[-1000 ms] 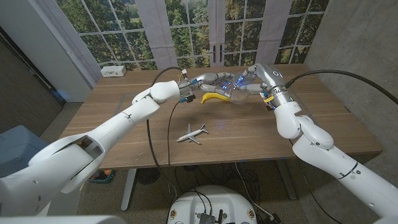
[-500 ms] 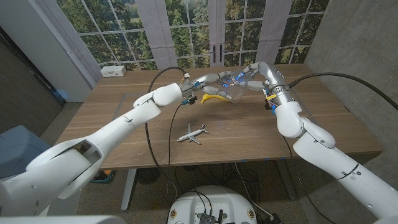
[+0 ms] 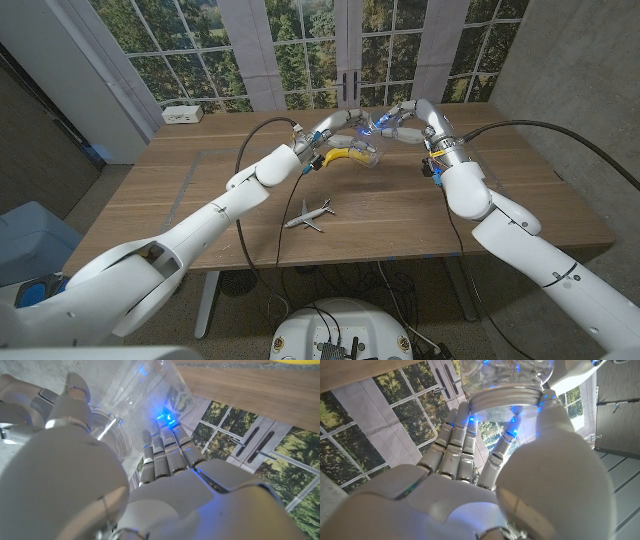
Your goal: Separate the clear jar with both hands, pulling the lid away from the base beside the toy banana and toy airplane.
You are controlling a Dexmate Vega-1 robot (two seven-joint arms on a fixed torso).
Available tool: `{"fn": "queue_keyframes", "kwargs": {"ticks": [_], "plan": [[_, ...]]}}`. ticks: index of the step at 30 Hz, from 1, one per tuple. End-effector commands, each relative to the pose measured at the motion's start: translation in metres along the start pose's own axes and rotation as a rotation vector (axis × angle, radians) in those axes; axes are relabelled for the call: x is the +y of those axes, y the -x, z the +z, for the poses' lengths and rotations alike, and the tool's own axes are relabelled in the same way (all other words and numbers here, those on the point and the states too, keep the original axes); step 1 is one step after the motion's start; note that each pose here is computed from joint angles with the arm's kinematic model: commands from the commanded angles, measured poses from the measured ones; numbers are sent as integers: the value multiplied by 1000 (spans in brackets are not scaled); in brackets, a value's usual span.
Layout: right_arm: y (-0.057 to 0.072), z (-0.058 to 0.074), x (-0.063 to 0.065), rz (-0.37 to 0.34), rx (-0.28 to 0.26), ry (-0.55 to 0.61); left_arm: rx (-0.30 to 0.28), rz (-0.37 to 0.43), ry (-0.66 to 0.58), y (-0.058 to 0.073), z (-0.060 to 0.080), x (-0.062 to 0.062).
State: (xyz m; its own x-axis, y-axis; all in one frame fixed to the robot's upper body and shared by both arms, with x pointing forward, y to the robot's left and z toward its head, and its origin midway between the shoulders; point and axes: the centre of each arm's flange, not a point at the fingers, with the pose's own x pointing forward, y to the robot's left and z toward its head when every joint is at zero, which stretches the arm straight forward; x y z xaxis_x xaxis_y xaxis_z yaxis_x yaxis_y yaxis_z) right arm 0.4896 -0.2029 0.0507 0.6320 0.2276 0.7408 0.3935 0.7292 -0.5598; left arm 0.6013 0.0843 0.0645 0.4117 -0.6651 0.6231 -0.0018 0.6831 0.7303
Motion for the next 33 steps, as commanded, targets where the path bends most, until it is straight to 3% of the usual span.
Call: {"fn": "queue_keyframes", "kwargs": {"ticks": [1,7,15,24,33], "plan": [[2,-2,-2,20,13,-28,10,132,-10,5,3,1],[3,-3,-5,39,30,-19,15,138,-19,5,4,1],[2,-6,-9,62,-11,-14,33,64,-17,1,5,4],[-5,-1,-25,241,-46,-19,62,-14,37,-1,4,8],[-8,20,-42,386,-72,-30,74,-59,114,-3,4,10]]}}
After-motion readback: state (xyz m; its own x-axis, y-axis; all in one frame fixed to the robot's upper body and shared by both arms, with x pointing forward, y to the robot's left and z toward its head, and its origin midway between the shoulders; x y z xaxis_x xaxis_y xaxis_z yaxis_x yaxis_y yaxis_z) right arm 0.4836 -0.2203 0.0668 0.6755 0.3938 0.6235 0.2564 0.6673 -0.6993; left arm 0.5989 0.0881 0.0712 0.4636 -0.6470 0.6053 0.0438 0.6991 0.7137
